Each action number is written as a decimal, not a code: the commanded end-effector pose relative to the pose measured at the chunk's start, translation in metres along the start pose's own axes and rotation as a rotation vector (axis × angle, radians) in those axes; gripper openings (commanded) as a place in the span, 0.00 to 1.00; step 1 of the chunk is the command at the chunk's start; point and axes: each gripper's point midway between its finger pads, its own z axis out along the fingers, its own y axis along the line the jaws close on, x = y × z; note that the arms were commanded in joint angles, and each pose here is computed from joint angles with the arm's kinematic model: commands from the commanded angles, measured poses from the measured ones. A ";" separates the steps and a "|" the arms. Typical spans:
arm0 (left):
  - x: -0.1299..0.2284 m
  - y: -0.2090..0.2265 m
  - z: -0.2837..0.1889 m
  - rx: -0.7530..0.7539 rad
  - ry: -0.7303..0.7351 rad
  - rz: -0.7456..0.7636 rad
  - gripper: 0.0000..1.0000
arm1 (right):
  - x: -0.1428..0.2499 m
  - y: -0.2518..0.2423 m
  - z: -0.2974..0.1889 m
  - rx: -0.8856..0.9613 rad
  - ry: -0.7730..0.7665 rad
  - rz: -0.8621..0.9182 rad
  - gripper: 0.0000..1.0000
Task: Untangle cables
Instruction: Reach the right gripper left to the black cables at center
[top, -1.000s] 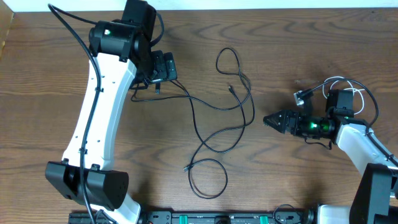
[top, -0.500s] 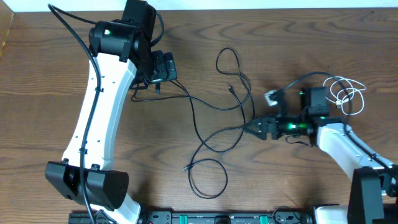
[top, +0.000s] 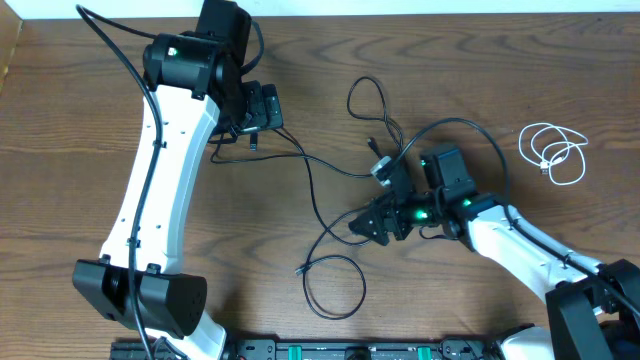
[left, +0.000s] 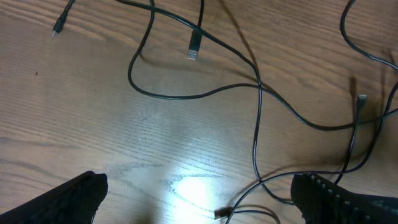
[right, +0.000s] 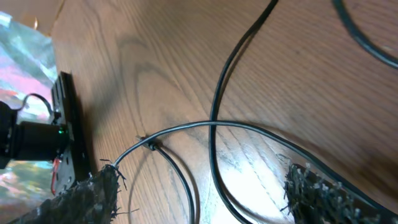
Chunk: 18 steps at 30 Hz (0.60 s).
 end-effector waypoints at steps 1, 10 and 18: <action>-0.004 0.000 -0.005 0.005 -0.020 -0.014 0.99 | 0.003 0.000 0.006 0.022 0.014 0.018 0.86; 0.019 -0.016 -0.002 0.102 0.094 -0.012 1.00 | -0.002 -0.014 0.005 0.111 -0.010 0.094 0.81; 0.062 -0.024 0.034 0.067 0.258 0.030 0.99 | -0.002 -0.015 0.005 0.113 -0.017 0.217 0.65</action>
